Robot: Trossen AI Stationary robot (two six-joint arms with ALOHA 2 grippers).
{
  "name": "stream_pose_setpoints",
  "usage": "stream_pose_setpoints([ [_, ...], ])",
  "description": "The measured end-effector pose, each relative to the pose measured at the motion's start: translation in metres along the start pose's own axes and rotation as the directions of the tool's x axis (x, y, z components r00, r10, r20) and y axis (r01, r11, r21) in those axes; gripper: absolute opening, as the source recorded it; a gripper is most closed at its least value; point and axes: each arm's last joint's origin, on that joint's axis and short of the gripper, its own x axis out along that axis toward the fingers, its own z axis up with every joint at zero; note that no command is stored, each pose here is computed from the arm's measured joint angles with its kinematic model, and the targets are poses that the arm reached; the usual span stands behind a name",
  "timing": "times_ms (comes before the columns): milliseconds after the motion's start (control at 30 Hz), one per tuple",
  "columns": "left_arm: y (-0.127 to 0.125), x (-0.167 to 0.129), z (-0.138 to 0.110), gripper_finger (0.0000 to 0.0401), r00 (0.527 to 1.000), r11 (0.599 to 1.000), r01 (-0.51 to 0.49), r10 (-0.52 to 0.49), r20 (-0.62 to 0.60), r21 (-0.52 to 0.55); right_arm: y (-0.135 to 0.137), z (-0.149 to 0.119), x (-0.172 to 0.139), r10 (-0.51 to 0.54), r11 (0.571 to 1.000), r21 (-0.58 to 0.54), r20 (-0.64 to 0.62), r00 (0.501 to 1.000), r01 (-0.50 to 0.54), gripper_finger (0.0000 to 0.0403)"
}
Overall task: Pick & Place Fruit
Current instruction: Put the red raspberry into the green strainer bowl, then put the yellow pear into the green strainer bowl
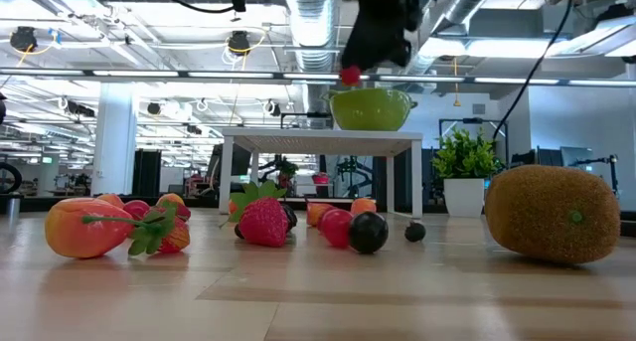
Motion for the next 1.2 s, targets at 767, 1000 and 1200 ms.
stream_pose_setpoints([
  [767, 0.000, 0.000, 0.000, 0.0159, 1.000, 1.000, 0.001, -0.001, 0.004, 0.001, -0.153, 0.026, -0.064, -0.305, 0.950, 0.125, 0.169, 0.937, 0.286, 0.0074],
  [1000, 0.000, 0.000, 0.001, 0.0159, 1.000, 1.000, 0.002, -0.002, 0.007, 0.001, -0.180, 0.015, -0.071, -0.360, 0.924, 0.172, 0.090, 0.929, 0.342, 0.0063],
  [1200, 0.000, 0.000, 0.001, 0.0159, 1.000, 1.000, 0.003, -0.003, 0.011, 0.002, -0.190, 0.014, -0.069, -0.377, 0.918, 0.164, 0.074, 0.923, 0.362, 0.0080],
])
